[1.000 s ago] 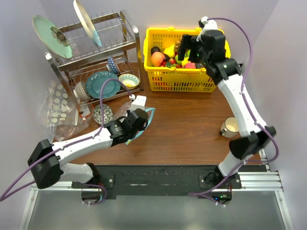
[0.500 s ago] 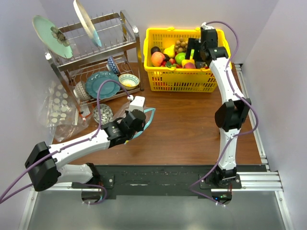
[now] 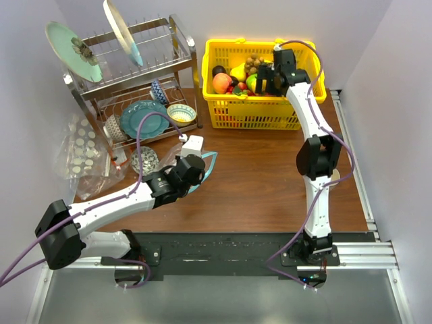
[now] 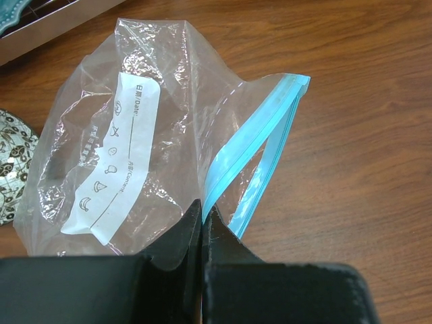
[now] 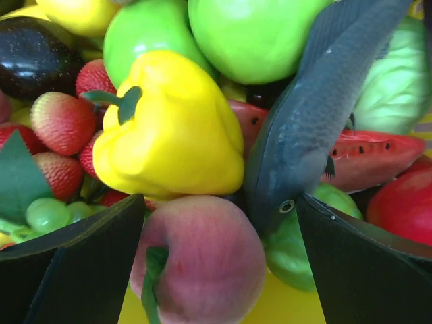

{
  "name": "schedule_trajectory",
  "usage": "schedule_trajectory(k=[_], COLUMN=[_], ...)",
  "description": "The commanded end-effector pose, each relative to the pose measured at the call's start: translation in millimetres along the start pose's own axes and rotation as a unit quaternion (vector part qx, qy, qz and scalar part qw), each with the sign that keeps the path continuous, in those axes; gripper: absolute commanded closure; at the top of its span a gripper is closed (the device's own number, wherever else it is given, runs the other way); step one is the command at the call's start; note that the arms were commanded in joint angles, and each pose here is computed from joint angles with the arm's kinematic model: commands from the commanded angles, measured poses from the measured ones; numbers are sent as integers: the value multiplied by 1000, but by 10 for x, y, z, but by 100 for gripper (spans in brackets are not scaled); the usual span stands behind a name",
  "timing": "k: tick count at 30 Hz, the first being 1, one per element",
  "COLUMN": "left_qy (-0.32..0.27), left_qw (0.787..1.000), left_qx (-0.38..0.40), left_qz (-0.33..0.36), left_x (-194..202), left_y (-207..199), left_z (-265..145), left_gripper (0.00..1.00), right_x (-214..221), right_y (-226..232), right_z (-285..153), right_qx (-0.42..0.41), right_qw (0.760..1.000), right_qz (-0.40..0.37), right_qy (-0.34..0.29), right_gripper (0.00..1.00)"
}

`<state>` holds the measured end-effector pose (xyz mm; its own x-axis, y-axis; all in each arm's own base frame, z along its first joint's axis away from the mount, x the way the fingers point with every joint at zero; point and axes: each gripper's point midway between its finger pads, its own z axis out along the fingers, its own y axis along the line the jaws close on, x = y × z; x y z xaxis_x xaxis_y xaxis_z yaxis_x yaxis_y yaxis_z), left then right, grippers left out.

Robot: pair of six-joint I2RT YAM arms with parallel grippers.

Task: Place the food in the zip-top bag and seal the zipper
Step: Pick up the fake fruit from the bin.

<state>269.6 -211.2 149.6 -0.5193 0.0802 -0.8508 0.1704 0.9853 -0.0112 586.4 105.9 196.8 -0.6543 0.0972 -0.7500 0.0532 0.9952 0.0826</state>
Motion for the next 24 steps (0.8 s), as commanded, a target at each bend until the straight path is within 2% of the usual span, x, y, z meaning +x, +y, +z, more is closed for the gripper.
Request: schedule_trajectory(k=[1,4,6,8,11,14,19,24], left_qy=[-26,-27,-29,-30,-30,-30,-30,-27], left_qw=[1000,1000,999,999,999,999,999,1000], left_qx=[-7,-11,-14,-17,-20,-19,-17,-13], left_qz=[-9,-6,-4,-2,-1,-1,-4,-7], left_x=[-219,-218,-228,-229,-230,-222,-220,-204], left_y=[32,60,76,88,100,97,93,79], left_z=[-57,-70,-74,-81,-76,-71,-75,-84], left_gripper=[100,100,100,100,100,100,100,100], right_x=[-57,-94,-134,-156,-249,-359,-692,-918], right_y=[92,130,164,168,187,202,282,320], right_z=[175,229,199,147,-15,-178,-684,-1070], right_qx=[-12,-17,-26,-30,-37,-46,-78,-98], right_qw=[999,999,999,999,998,996,990,983], right_qz=[12,17,19,22,30,36,41,48], right_qy=[-27,-28,-31,-33,-50,-66,-108,-148], right_gripper=[2,6,15,32,37,37,38,35])
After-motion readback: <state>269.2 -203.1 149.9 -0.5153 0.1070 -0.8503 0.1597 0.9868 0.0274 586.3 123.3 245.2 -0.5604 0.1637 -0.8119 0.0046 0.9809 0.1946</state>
